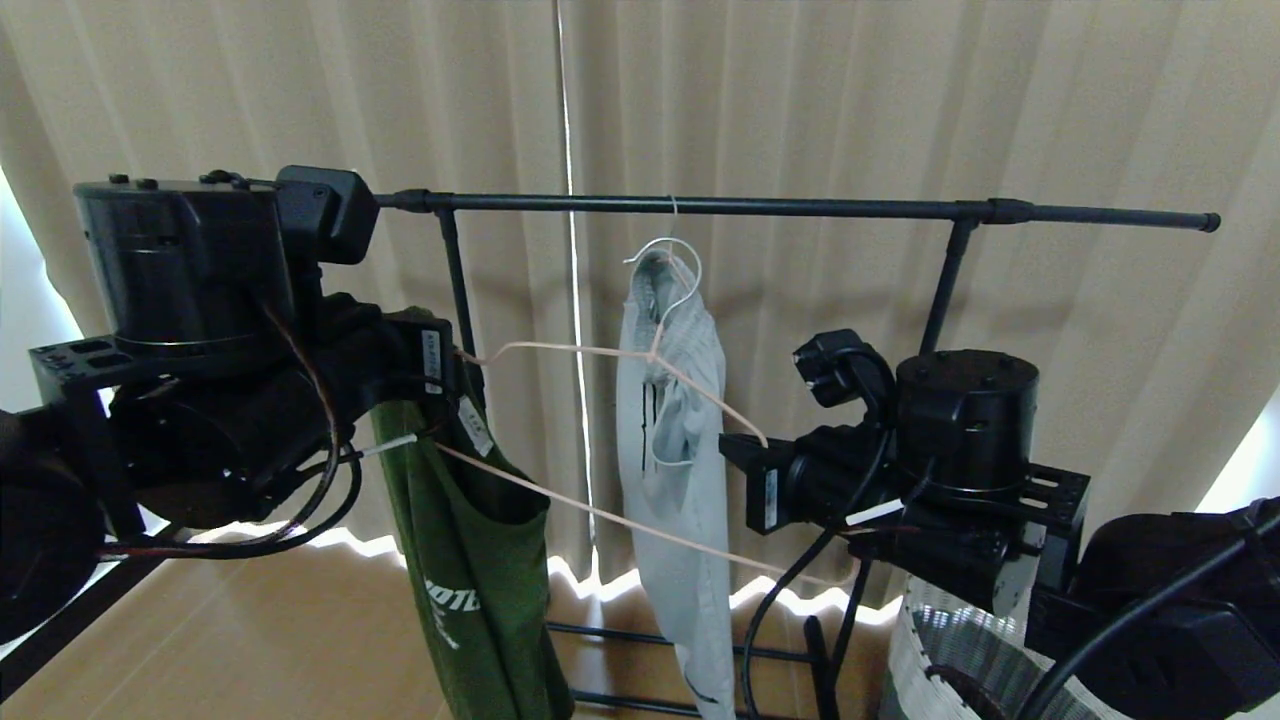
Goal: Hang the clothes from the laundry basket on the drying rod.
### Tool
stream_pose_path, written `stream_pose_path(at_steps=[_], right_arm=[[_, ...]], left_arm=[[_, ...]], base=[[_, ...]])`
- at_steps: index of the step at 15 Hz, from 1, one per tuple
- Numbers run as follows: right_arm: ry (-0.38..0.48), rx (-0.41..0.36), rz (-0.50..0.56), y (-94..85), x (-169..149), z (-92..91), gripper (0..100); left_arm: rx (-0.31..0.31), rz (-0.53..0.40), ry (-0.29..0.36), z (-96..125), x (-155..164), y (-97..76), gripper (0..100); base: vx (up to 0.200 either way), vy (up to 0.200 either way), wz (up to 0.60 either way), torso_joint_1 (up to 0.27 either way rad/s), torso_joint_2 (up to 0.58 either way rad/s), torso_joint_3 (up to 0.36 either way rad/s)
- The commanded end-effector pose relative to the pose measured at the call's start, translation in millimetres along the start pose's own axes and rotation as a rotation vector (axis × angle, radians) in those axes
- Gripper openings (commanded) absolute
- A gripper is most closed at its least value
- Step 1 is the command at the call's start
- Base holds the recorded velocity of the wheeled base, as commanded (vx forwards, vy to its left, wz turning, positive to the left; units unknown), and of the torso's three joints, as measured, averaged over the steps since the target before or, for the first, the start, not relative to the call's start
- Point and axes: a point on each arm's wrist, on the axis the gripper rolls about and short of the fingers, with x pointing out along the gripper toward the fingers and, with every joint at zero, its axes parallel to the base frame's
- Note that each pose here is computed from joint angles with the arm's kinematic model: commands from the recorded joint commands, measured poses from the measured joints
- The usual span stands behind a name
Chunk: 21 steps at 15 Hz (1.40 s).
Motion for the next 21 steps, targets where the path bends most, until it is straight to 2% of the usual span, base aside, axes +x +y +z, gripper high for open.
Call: stream_pose_path(at_steps=[1, 4, 7, 9, 11, 16, 18, 21], right_arm=[[-0.004, 0.001, 0.000, 1.5, 11, 2.1, 0], [-0.007, -0.002, 0.008, 5.4, 21, 3.9, 0], [0.002, 0.002, 0.067, 21.7, 7, 6.2, 0], [0.040, 0.029, 0.107, 29.7, -5, 4.8, 0], [0.088, 0.093, 0.178, 44.1, -17, 3.0, 0], [0.140, 0.125, 0.237, 67.2, -24, -12.4, 0], [0.157, 0.129, 0.199, 62.9, -21, -18.3, 0], [0.136, 0.147, 0.083, 36.9, -22, -16.7, 0]], left_arm=[[0.015, -0.029, 0.016, -5, 3, -11.6, 0], [-0.001, -0.032, 0.013, -2, 17, -20.5, 0], [-0.019, -0.002, 0.012, 1, 32, -21.6, 0], [-0.017, 0.003, 0.021, -2, 36, -21.5, 0], [-0.029, 0.021, 0.025, -2, 46, -20.8, 0], [-0.056, 0.018, 0.013, 2, 49, -23.2, 0], [-0.070, 0.018, -0.010, 9, 46, -20.7, 0], [-0.082, 0.061, -0.045, 21, 39, -1.0, 0]], base=[[0.000, 0.000, 0.00, 0.000, 0.00, 0.000], [0.000, 0.000, 0.00, 0.000, 0.00, 0.000], [0.000, 0.000, 0.00, 0.000, 0.00, 0.000], [0.000, 0.000, 0.00, 0.000, 0.00, 0.000], [0.000, 0.000, 0.00, 0.000, 0.00, 0.000], [0.000, 0.000, 0.00, 0.000, 0.00, 0.000], [0.000, 0.000, 0.00, 0.000, 0.00, 0.000], [0.000, 0.000, 0.00, 0.000, 0.00, 0.000]])
